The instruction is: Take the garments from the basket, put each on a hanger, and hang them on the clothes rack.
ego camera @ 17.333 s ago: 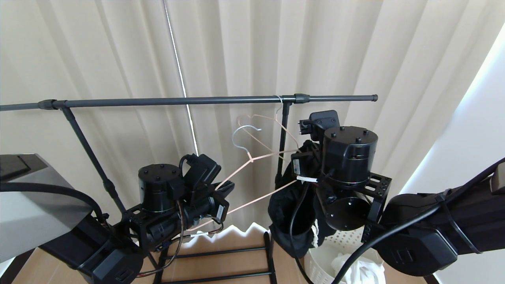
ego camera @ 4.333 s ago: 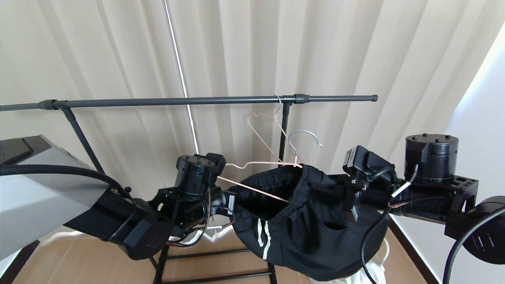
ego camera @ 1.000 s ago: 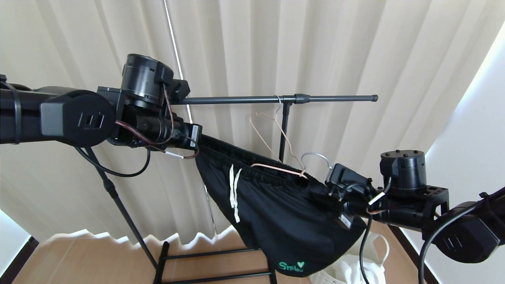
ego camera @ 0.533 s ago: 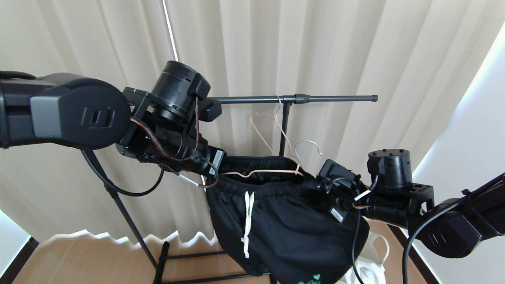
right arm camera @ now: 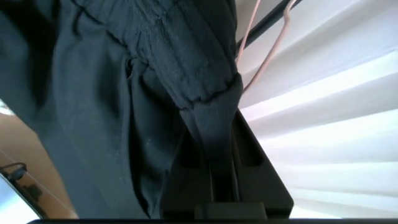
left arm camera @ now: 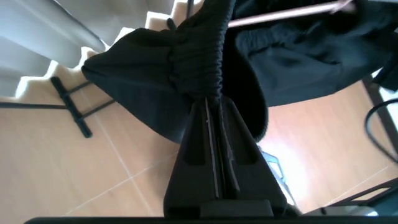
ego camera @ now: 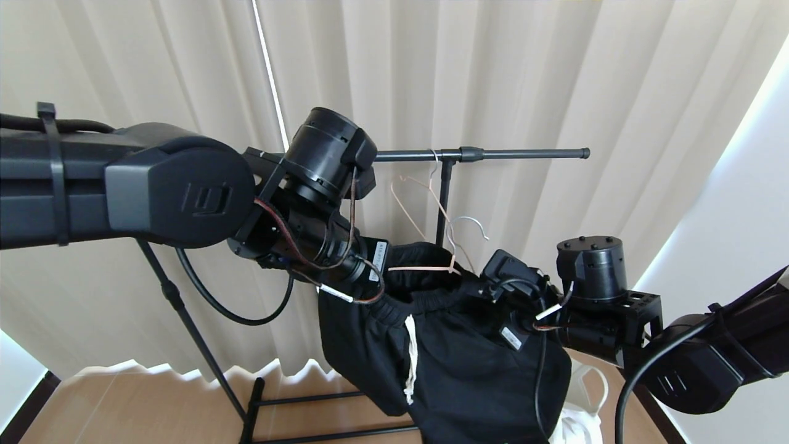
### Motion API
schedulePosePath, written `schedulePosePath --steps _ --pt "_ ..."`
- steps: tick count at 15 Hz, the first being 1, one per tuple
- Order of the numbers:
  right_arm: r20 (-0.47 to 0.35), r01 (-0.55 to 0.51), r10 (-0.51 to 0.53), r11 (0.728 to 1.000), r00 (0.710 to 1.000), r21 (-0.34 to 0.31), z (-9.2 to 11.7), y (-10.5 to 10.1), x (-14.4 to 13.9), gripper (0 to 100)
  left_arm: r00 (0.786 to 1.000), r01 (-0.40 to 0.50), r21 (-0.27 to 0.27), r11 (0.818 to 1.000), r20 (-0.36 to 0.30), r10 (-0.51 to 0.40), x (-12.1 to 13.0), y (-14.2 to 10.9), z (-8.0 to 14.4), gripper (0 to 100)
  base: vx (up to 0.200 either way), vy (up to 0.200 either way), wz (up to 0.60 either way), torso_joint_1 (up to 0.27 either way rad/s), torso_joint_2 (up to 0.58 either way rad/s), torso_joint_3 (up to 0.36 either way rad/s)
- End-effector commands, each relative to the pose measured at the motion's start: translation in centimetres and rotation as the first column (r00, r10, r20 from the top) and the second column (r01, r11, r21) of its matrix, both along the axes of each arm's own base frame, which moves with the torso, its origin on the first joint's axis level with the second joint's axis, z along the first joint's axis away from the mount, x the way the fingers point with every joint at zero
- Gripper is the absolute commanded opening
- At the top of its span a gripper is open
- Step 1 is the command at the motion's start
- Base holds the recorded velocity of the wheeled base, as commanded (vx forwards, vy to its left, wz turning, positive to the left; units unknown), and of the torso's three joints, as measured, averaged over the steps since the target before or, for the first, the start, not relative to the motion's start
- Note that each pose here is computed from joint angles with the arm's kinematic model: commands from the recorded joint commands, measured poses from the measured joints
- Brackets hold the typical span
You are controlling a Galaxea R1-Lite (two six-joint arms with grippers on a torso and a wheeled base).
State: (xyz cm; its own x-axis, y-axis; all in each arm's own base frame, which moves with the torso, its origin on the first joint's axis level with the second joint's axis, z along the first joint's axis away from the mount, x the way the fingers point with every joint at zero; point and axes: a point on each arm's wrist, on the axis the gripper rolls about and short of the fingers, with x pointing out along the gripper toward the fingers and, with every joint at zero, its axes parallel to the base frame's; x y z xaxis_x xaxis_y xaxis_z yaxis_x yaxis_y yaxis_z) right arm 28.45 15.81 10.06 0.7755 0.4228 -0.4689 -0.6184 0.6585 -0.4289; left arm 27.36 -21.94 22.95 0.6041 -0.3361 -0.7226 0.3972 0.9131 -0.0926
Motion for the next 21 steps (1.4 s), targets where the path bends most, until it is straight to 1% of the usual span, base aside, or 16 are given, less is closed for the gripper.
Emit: schedulePosePath --steps 1,2,4,6,7,10,11,13,14,16,17,19,21 --pt "-0.009 -0.005 0.005 1.000 1.000 -0.022 -0.5 0.2 -0.1 0 1.000 -0.003 -0.016 1.000 0.006 0.003 0.3 -0.5 0.2 0 0.000 0.000 0.00 0.000 0.00 0.000" --pt "-0.017 -0.012 0.011 0.999 1.000 -0.039 -1.0 0.2 0.0 0 1.000 -0.001 -0.021 1.000 0.012 0.002 0.3 -0.5 0.4 0 0.000 0.000 0.00 0.000 0.00 0.000" --pt "-0.009 -0.013 0.013 0.999 1.000 -0.041 -1.5 0.4 0.3 0 0.999 0.008 -0.049 0.999 0.033 -0.006 -0.6 -0.4 1.6 0 0.000 0.000 0.00 0.000 0.00 0.000" --pt "0.027 0.009 -0.009 0.999 1.000 -0.031 -2.1 0.6 1.0 0 0.999 0.041 -0.089 0.995 0.020 -0.039 -1.6 -0.5 2.1 0 0.000 0.000 0.00 0.000 0.00 0.000" --pt "0.045 0.020 -0.019 0.999 0.999 -0.024 -2.0 0.8 1.2 0 0.999 0.043 -0.083 0.996 0.008 -0.042 -1.7 -0.4 1.8 0 0.000 0.000 0.00 0.000 0.00 0.000" --pt "0.087 0.035 -0.036 0.999 0.996 0.015 -0.9 0.4 1.6 0 0.998 0.044 -0.023 0.999 -0.053 -0.045 -1.9 -0.2 -0.5 0 0.000 0.000 0.00 0.000 0.00 0.000" --pt "0.097 0.038 -0.040 0.999 0.994 0.021 -0.6 0.3 1.7 0 0.997 0.046 -0.014 0.999 -0.062 -0.047 -2.0 -0.1 -0.9 0 0.000 0.000 0.00 0.000 0.00 0.000" --pt "0.101 0.067 -0.079 0.991 0.992 0.120 -0.1 0.4 2.0 0 0.994 0.045 0.016 0.999 -0.097 -0.044 -2.2 0.0 -2.1 0 0.000 0.000 0.00 0.000 0.00 0.000" --pt "0.111 0.071 -0.089 0.985 0.990 0.154 0.1 0.5 2.2 0 0.993 0.050 0.028 0.998 -0.111 -0.047 -2.3 0.0 -2.8 0 0.000 0.000 0.00 0.000 0.00 0.000" --pt "0.123 0.066 -0.088 0.983 0.989 0.172 0.3 0.6 2.3 0 0.993 0.056 0.025 0.998 -0.106 -0.053 -2.4 -0.2 -3.3 0 0.000 0.000 0.00 0.000 0.00 0.000" --pt "0.132 0.044 -0.073 0.976 0.989 0.214 0.6 0.7 2.3 0 0.994 0.055 0.015 0.998 -0.090 -0.054 -2.0 -0.6 -4.2 0 0.000 0.000 0.00 0.000 0.00 0.000" --pt "0.141 0.027 -0.061 0.971 0.988 0.237 0.7 0.7 2.2 0 0.996 0.054 0.003 0.999 -0.074 -0.054 -1.7 -0.8 -4.4 0 0.000 0.000 0.00 0.000 0.00 0.000" --pt "0.159 -0.005 -0.036 0.967 0.987 0.253 0.8 0.7 1.9 0 0.998 0.049 -0.023 0.999 -0.039 -0.050 -1.3 -1.2 -4.4 0 0.000 0.000 0.00 0.000 0.00 0.000"
